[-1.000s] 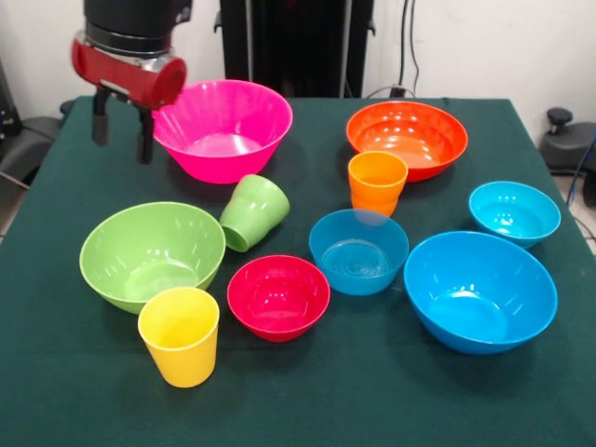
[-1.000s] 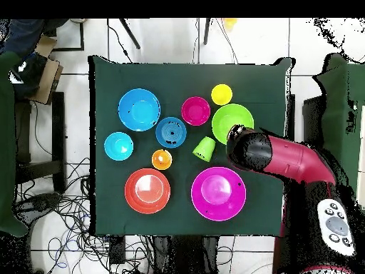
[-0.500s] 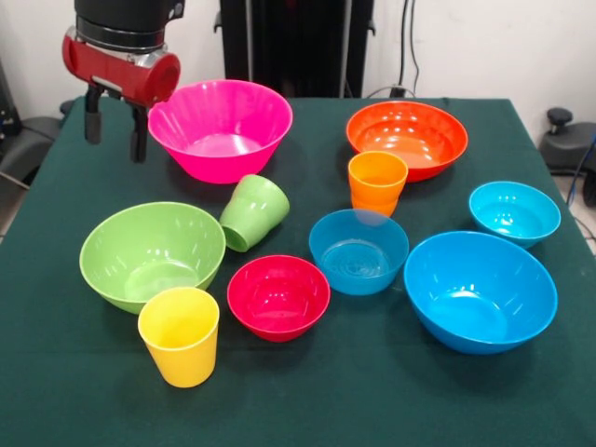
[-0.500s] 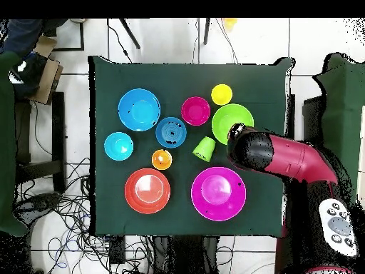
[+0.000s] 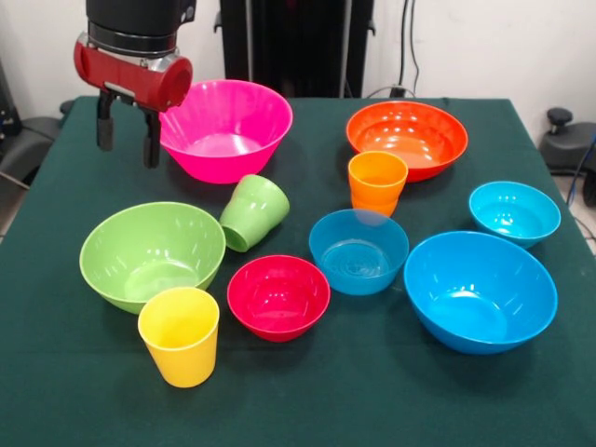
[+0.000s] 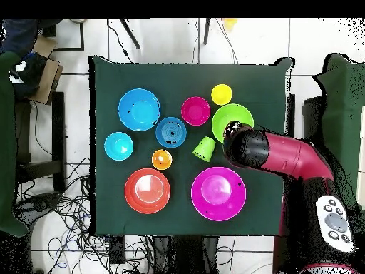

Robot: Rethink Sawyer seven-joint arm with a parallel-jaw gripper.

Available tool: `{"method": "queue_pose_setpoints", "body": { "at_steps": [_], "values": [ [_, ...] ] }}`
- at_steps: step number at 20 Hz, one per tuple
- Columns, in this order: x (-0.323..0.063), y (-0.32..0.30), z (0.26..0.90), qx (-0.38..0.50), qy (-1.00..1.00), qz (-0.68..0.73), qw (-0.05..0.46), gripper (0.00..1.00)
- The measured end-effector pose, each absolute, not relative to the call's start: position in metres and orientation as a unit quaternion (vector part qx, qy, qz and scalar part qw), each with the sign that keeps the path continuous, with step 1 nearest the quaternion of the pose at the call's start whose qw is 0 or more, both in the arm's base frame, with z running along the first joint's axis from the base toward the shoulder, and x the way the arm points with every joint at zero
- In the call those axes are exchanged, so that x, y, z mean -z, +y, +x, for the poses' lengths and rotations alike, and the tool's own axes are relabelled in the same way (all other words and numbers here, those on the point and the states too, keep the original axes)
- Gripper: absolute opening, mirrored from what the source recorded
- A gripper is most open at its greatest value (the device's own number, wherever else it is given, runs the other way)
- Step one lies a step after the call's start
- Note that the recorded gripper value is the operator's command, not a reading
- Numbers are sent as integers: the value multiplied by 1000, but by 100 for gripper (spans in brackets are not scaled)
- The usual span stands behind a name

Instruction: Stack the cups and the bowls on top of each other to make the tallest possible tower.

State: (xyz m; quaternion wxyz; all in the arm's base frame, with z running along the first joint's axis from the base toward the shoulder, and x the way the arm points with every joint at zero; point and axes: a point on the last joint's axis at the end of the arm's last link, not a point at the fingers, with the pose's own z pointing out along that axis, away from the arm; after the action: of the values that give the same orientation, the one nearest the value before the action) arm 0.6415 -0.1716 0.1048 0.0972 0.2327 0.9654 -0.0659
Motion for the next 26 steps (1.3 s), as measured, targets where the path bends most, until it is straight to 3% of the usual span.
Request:
{"method": "queue_pose_setpoints", "body": {
  "at_steps": [26],
  "values": [
    [-107, -160, 646, 64, 967, 224, 100, 100]
  ]
}}
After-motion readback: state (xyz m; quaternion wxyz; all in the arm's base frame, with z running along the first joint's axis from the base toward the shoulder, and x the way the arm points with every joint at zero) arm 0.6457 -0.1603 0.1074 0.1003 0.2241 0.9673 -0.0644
